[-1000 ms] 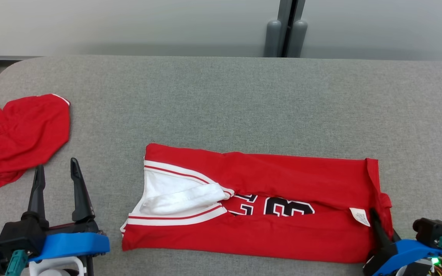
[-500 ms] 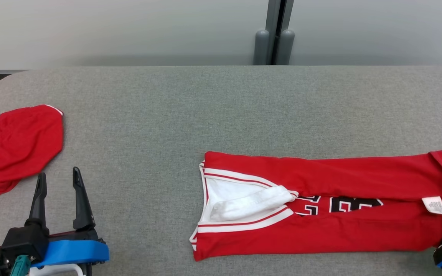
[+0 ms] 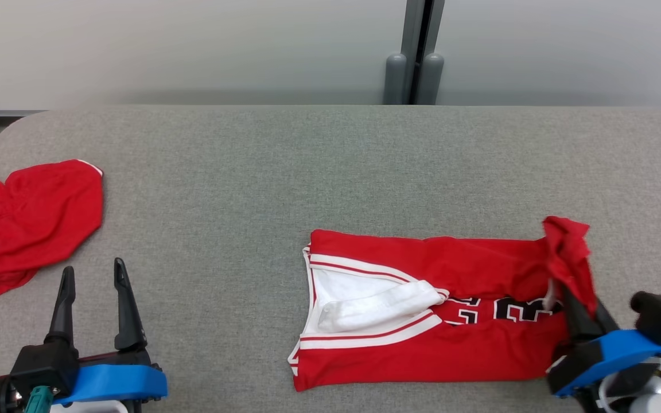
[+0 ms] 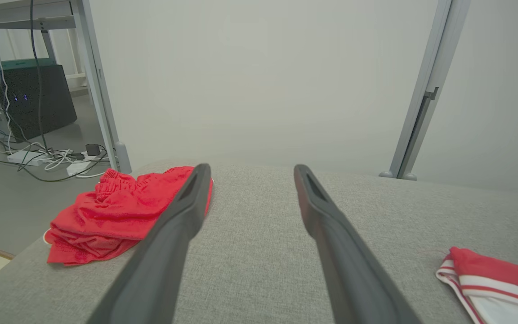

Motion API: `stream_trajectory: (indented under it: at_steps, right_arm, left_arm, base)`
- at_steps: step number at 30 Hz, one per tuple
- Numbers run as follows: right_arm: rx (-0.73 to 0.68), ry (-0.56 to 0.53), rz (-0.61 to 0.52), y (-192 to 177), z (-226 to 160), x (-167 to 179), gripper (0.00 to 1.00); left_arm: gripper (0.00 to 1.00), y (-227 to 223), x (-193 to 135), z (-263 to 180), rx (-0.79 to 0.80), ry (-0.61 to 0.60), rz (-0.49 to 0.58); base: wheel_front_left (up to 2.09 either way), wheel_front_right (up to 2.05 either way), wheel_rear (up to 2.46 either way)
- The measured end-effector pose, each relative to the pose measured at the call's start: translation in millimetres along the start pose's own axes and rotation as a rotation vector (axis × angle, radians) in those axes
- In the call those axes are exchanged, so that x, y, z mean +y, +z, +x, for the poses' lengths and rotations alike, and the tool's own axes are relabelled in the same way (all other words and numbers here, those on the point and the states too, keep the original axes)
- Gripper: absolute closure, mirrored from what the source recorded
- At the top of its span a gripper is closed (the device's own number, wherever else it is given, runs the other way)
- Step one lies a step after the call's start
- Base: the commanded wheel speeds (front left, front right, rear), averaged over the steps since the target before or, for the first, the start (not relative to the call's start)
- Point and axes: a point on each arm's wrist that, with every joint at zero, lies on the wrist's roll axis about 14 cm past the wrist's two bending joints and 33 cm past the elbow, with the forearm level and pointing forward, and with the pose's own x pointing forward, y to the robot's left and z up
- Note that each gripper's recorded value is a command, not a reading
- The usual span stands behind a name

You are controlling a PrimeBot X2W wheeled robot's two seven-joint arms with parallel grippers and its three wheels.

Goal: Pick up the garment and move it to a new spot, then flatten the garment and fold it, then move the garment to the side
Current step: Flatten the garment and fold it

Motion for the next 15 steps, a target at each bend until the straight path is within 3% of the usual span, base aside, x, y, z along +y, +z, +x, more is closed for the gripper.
stream_trajectory:
  at_steps: [15]
  right_arm:
    - [0.054, 0.389, 0.027, -19, 22, 141, 1.0]
  left_arm:
    - [0.0, -7, 2, -1, 0.025, 0.007, 0.0]
  base:
    - [0.0, 0.0, 0.0]
